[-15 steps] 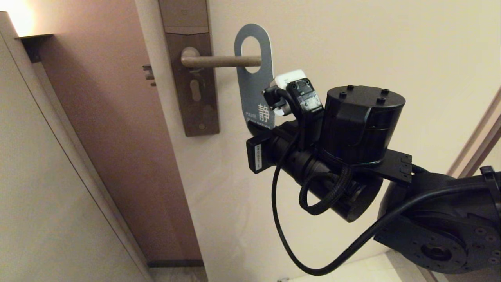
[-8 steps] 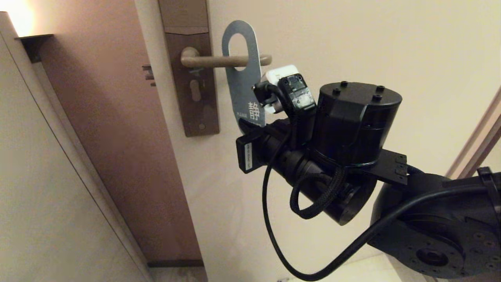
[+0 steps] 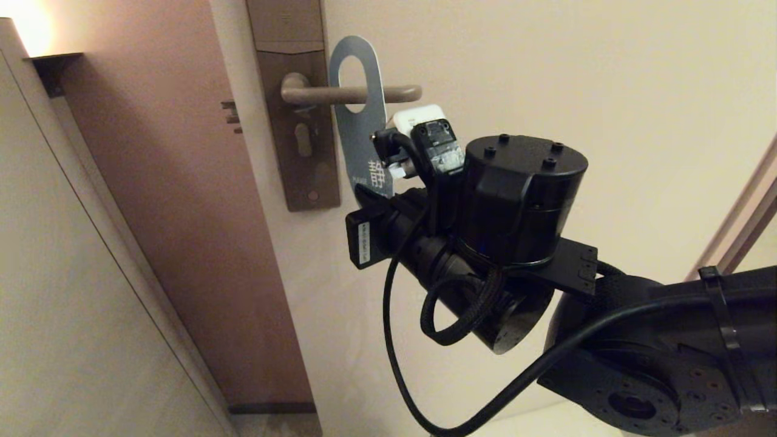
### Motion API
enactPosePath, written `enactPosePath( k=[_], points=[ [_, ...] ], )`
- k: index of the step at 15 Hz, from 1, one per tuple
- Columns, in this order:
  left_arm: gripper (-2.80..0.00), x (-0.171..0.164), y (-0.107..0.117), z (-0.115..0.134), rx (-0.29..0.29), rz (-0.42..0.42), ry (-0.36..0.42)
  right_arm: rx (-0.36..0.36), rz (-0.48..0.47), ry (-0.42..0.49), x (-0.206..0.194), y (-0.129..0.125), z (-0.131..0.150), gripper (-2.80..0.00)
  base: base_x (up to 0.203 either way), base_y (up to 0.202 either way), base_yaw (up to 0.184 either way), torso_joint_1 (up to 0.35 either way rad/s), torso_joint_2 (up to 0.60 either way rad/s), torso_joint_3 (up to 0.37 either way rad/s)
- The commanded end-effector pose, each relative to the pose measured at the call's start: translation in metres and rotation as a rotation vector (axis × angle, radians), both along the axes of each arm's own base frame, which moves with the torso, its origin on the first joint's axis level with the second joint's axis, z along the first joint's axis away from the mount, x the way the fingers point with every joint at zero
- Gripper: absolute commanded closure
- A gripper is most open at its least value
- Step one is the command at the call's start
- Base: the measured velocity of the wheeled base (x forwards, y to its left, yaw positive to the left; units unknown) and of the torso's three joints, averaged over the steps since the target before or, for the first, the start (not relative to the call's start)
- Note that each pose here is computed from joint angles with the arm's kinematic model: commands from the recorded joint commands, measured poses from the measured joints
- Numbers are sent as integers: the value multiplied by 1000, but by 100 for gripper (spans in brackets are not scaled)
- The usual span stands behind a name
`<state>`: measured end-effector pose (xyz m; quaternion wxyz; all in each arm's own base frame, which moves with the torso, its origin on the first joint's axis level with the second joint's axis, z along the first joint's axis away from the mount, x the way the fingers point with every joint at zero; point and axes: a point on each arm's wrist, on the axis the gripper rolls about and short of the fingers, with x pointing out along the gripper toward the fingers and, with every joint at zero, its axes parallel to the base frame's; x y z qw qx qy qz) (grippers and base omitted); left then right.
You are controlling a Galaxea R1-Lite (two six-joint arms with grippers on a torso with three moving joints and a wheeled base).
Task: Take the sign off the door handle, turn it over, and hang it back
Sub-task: Hang the sign back with the other side facing out
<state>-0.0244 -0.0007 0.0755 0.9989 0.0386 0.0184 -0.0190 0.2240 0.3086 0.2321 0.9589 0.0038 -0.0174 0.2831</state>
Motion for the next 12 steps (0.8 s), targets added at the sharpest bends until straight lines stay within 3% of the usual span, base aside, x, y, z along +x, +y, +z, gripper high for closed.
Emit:
enactPosePath(
  k=[1, 12],
  points=[
    [0, 0, 0, 0, 0, 0, 3, 4, 5, -2, -2, 2, -5, 0, 0, 0, 0, 0, 0, 0],
    [0, 0, 0, 0, 0, 0, 2, 56, 47, -34, -15, 13, -9, 0, 0, 0, 0, 0, 0, 0]
  ],
)
